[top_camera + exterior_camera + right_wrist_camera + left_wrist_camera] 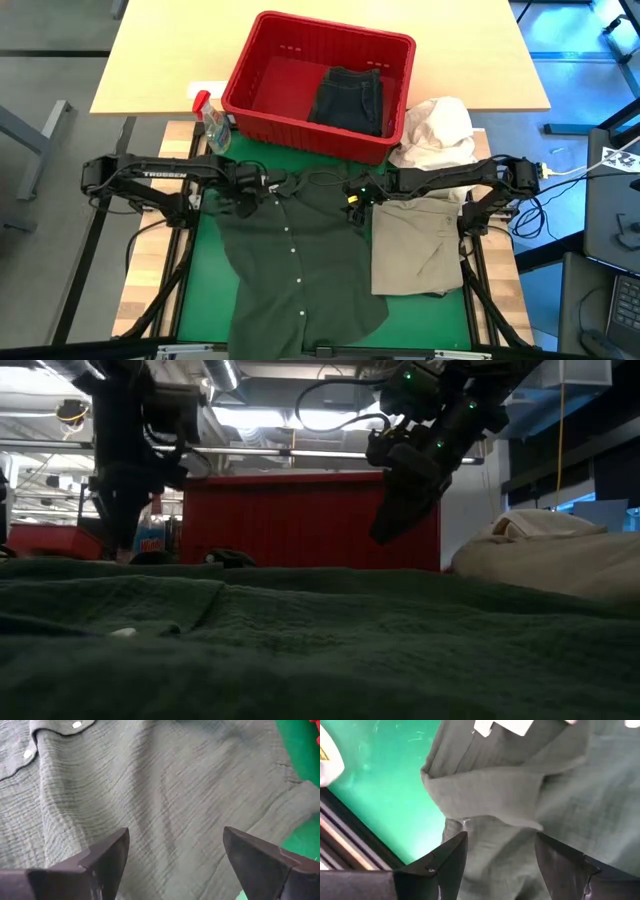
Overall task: Fold Laundry from Bin
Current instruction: Fold the green polo shirt
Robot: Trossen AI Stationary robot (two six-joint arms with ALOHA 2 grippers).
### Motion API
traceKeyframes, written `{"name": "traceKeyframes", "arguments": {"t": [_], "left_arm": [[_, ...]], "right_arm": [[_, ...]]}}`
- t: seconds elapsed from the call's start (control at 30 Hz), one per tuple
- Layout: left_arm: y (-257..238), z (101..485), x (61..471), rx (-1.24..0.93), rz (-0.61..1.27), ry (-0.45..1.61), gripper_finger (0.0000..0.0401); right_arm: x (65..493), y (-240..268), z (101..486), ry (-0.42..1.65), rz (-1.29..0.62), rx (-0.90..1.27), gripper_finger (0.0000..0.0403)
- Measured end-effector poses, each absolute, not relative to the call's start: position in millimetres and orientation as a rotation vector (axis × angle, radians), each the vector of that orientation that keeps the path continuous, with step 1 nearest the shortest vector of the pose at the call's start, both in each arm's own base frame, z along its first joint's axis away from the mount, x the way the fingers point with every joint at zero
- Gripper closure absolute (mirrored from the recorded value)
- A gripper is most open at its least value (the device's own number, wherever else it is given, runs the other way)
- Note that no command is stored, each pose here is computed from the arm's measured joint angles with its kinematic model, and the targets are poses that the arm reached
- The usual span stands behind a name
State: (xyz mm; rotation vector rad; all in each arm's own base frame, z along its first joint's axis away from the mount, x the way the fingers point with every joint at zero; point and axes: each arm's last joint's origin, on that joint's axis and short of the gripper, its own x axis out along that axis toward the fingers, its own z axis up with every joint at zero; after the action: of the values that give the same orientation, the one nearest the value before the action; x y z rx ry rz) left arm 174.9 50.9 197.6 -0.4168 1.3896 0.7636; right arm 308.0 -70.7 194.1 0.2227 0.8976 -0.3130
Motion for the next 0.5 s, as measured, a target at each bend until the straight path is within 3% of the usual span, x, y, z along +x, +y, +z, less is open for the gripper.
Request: {"name": "traceKeyframes", "arguments": {"t": [0.33, 0.5], "left_arm": [[55, 176, 177, -0.467, 0.788, 1.273, 0.0176], [56, 172, 177, -0.452, 0.796, 1.253, 0.0176]], "right_arm": [[310, -85, 177, 0.941, -0.44, 0.229, 0.008], [304, -102, 158, 1.015, -0.524, 0.406, 0.008]]}}
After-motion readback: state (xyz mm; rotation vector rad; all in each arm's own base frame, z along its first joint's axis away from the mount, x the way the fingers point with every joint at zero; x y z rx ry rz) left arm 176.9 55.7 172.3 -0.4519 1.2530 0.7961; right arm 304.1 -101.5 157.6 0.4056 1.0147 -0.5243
